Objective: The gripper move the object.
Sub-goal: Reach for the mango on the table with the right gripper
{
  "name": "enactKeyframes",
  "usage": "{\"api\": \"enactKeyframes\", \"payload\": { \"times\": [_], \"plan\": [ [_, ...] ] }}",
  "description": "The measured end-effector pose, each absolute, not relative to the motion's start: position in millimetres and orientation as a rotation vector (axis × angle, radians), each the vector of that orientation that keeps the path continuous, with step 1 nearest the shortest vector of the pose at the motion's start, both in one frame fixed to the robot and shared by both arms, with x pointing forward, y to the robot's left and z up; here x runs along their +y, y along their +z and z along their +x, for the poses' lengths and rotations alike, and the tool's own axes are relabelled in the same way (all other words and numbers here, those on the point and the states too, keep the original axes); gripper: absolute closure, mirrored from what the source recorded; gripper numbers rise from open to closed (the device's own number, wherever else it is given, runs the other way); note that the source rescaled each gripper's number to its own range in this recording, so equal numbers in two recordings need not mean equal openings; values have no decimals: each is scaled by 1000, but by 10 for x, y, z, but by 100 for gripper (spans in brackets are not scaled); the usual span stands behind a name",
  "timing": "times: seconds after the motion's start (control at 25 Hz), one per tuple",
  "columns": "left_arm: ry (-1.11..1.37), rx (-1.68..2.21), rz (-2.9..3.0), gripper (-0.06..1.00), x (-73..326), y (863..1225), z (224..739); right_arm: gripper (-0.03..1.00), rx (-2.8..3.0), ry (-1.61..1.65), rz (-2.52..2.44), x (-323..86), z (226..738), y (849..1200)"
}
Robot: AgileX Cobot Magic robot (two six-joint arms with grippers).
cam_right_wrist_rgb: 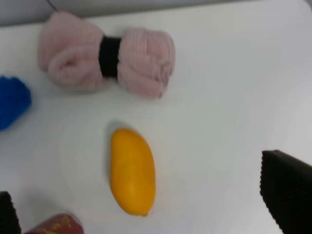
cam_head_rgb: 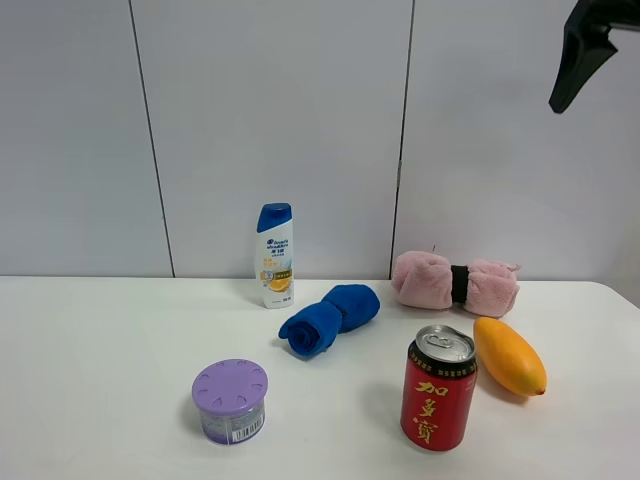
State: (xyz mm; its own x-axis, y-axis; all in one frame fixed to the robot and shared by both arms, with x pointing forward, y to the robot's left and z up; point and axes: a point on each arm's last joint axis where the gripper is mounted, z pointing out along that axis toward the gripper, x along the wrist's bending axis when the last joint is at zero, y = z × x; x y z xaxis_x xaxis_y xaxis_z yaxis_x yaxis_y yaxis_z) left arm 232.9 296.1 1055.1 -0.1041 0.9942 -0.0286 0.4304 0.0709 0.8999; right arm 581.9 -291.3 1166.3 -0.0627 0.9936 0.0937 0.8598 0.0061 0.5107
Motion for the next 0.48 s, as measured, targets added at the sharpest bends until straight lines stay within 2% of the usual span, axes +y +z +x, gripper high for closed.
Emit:
{"api": "enactKeyframes", "payload": {
  "times": [0.48],
  "plan": [
    [995, 1632, 1444, -6, 2961, 10551, 2329, -3, 2143, 420, 2105, -2909, 5957, 10824]
  ]
}}
